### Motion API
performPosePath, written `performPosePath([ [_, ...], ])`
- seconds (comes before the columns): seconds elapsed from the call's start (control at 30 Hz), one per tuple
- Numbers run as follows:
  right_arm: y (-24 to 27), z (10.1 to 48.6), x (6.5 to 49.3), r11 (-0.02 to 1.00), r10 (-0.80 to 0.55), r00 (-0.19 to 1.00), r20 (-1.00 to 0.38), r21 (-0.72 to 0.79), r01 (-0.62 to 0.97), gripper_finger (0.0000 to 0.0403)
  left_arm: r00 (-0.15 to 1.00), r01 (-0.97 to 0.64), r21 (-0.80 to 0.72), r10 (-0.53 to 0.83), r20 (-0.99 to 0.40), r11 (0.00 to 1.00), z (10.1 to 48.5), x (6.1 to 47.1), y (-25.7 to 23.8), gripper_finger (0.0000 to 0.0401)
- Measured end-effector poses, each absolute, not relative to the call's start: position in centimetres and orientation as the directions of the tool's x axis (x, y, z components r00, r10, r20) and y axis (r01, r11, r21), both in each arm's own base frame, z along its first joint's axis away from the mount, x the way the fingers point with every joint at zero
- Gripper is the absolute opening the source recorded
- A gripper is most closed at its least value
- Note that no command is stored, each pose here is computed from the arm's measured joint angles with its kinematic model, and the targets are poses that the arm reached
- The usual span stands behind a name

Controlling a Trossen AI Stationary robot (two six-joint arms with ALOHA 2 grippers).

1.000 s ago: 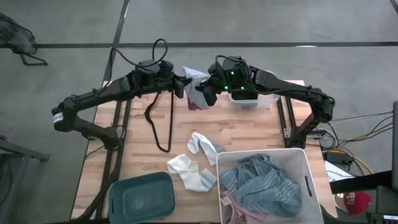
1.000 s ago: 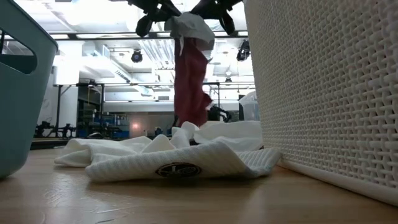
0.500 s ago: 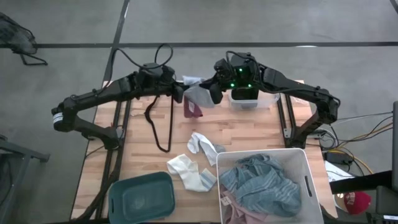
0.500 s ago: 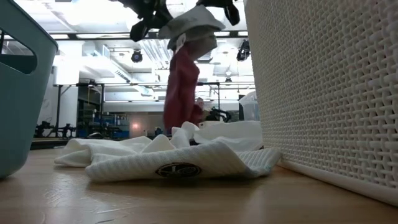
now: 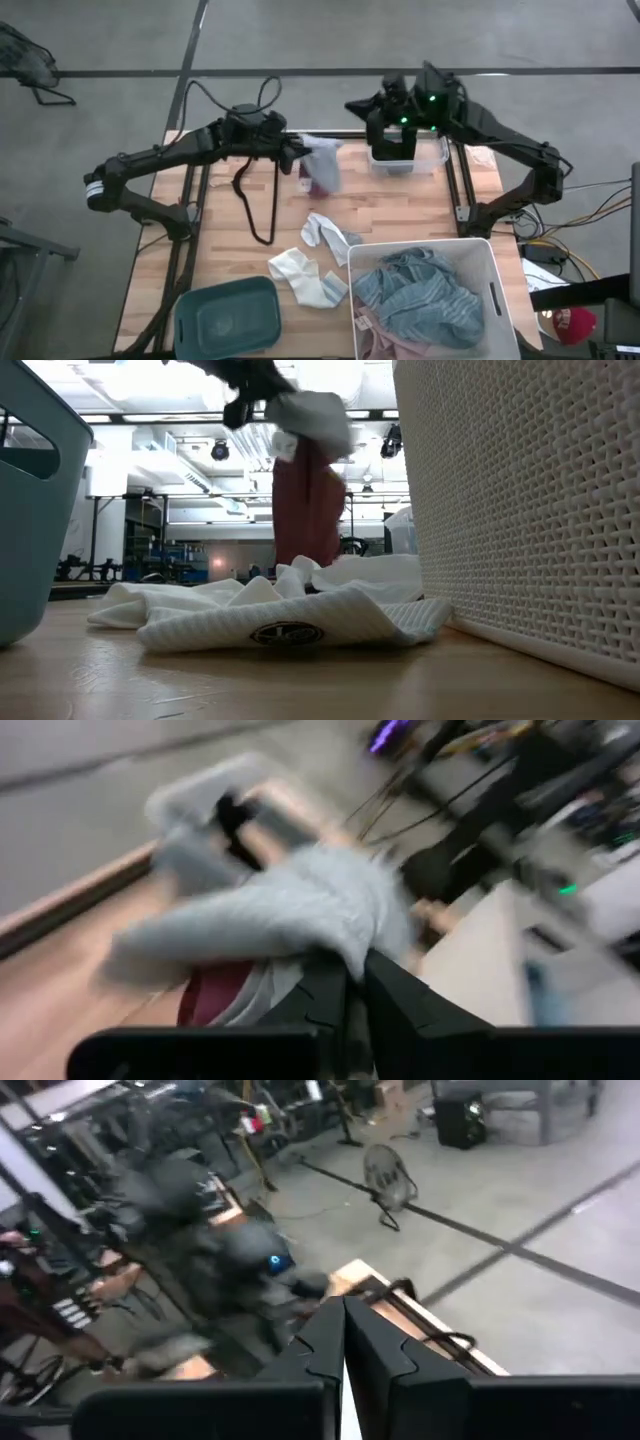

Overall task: Pick & Place Cloths
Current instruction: Put the grey boxer into the transparent bin

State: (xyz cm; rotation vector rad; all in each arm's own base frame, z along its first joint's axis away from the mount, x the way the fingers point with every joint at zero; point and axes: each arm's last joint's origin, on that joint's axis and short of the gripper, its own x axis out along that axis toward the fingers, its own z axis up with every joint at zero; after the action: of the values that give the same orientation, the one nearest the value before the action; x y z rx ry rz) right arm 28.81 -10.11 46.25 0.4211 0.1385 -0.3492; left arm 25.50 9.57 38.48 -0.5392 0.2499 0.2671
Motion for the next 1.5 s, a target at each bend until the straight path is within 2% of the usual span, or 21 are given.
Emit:
performPosePath([
  [0.1, -10.3, 45.7, 29.1, 0.849, -0.303, 0.924, -0.233, 0.374, 0.373, 0.0007, 0.963, -0.26, -0.467, 0.19, -0.192, 0.845, 40.0, 25.2, 9.4, 0.0038],
  [0.17, -10.2, 45.1, 29.4, 0.848, -0.29, 0.918, -0.27, 0.373, 0.377, 0.0007, 0.963, -0.261, -0.472, 0.192, -0.19, 0.842, 40.0, 25.2, 9.5, 0.0047],
  [0.3, -10.0, 45.4, 29.2, 0.863, -0.222, 0.94, -0.259, 0.396, 0.313, 0.0008, 0.964, -0.263, -0.53, 0.198, -0.177, 0.806, 40.1, 25.3, 9.5, 0.0063],
  [0.47, -9.9, 44.4, 30.0, 0.865, -0.174, 0.935, -0.307, 0.407, 0.295, 0.0008, 0.953, -0.304, -0.553, 0.25, -0.174, 0.775, 40.2, 25.1, 9.7, 0.0067],
  [0.63, -9.8, 44.7, 29.6, 0.863, -0.17, 0.939, -0.3, 0.414, 0.289, 0.0017, 0.951, -0.309, -0.58, 0.248, -0.185, 0.754, 40.1, 25.1, 9.6, 0.0067],
  [0.77, -10.0, 44.2, 30.0, 0.859, -0.177, 0.93, -0.323, 0.411, 0.306, 0.0038, 0.917, -0.386, -0.537, 0.248, -0.313, 0.75, 38.8, 24.9, 9.6, 0.0067],
  [0.93, -10.0, 44.0, 30.3, 0.86, -0.169, 0.929, -0.329, 0.412, 0.302, 0.0066, 0.769, -0.556, -0.437, 0.239, -0.592, 0.707, 34.6, 25.1, 9.8, 0.0067],
  [1.03, -10.2, 43.6, 30.7, 0.856, -0.177, 0.924, -0.34, 0.409, 0.315, 0.0081, 0.7, -0.608, -0.429, 0.197, -0.686, 0.668, 32.1, 25.5, 10.0, 0.0072],
  [1.13, -10.2, 43.5, 30.8, 0.857, -0.173, 0.923, -0.344, 0.41, 0.313, 0.0094, 0.677, -0.617, -0.49, 0.098, -0.729, 0.615, 29.7, 26.3, 10.0, 0.0092],
  [1.2, -10.2, 43.3, 31.0, 0.858, -0.166, 0.923, -0.347, 0.411, 0.309, 0.0102, 0.642, -0.634, -0.476, 0.072, -0.763, 0.609, 28.0, 26.8, 10.1, 0.0115],
  [1.5, -10.2, 42.9, 31.4, 0.832, -0.164, 0.918, -0.36, 0.449, 0.325, 0.0124, 0.498, -0.705, -0.399, 0.008, -0.867, 0.587, 22.0, 28.7, 11.0, 0.0246],
])
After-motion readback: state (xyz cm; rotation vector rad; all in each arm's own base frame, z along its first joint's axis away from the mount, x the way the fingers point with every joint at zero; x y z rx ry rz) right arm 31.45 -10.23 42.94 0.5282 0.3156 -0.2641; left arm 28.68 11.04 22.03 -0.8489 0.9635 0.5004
